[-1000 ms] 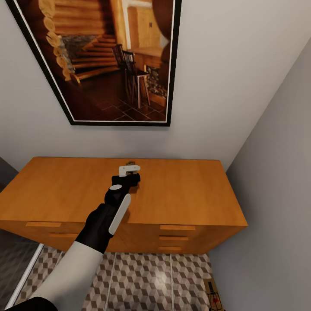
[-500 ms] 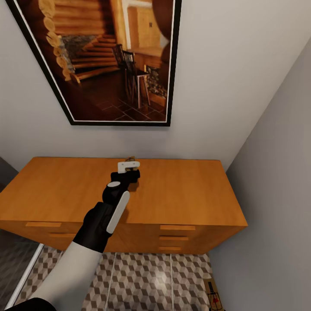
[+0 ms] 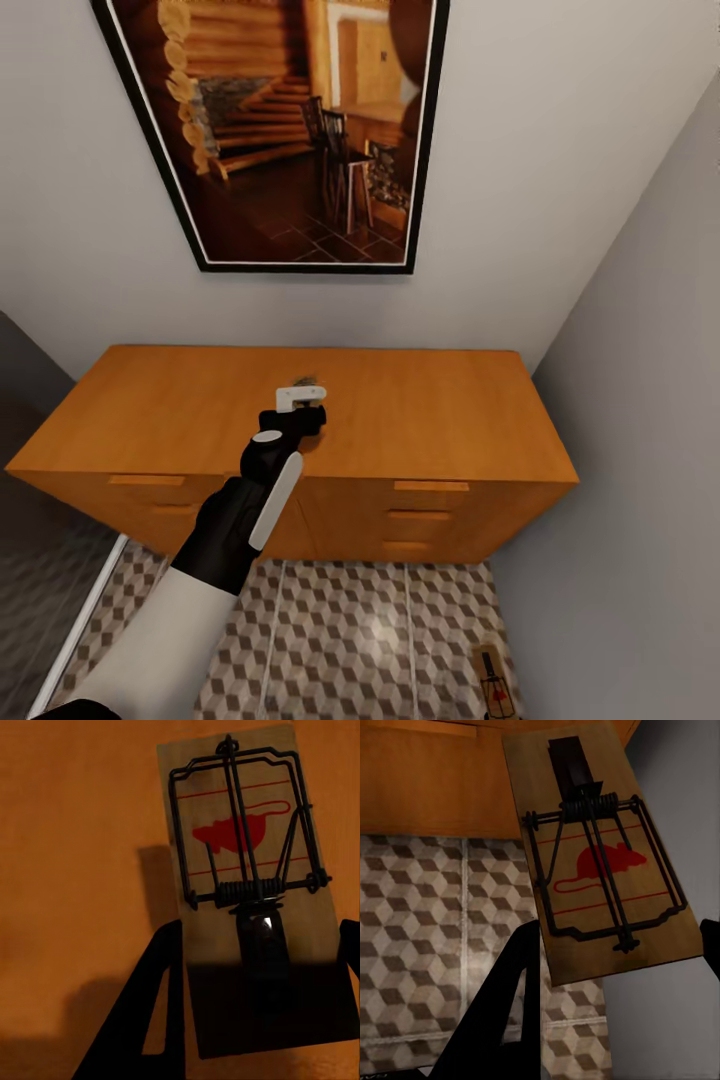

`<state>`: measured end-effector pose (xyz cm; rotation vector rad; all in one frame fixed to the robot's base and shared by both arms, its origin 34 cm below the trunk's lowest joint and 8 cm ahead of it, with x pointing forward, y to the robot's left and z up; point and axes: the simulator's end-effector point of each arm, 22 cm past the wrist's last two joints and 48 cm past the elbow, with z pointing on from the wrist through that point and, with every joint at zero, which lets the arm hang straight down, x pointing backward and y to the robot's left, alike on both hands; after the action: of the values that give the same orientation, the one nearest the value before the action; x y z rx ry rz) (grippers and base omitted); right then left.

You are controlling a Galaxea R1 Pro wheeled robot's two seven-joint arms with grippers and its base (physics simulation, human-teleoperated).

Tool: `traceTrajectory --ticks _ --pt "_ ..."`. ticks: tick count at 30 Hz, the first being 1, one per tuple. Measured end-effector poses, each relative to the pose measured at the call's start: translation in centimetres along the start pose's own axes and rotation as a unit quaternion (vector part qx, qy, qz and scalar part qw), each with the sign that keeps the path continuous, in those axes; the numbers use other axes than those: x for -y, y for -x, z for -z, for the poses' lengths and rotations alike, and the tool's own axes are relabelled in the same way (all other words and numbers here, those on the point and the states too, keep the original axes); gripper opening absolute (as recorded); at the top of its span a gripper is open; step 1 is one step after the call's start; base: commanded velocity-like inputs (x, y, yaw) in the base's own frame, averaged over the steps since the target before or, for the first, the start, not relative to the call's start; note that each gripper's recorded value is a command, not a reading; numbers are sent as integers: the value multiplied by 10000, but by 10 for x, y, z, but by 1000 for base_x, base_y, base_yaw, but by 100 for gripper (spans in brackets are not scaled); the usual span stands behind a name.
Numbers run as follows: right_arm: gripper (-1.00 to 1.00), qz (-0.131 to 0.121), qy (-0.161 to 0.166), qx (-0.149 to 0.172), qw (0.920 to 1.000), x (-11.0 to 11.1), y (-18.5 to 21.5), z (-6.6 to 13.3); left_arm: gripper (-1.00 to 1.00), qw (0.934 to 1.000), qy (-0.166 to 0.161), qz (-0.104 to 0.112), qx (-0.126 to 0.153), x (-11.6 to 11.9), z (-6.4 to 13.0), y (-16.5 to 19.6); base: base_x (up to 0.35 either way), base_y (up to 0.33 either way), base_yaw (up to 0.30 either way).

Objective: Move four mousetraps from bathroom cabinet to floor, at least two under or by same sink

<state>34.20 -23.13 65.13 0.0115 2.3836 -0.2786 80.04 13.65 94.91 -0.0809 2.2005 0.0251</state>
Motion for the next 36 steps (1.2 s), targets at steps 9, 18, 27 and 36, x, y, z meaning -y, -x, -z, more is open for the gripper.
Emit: traceTrajectory --ticks 9,18,27,36 --pt "-100 6 -5 1 10000 1 0 0 -100 10000 6 -5 -44 -1 0 -6 -273 163 0" --pt "-100 7 -4 -1 10000 1 0 0 -100 9999 24 -30 -128 -2 -2 -14 -287 137 0" --pt "-100 8 -5 -3 10000 1 0 0 -100 9997 40 -56 -228 -2 -5 -24 -296 114 0" --pt "-100 62 0 -113 9999 1 -5 0 -100 9996 54 -70 -280 -3 -6 -30 -306 95 0"
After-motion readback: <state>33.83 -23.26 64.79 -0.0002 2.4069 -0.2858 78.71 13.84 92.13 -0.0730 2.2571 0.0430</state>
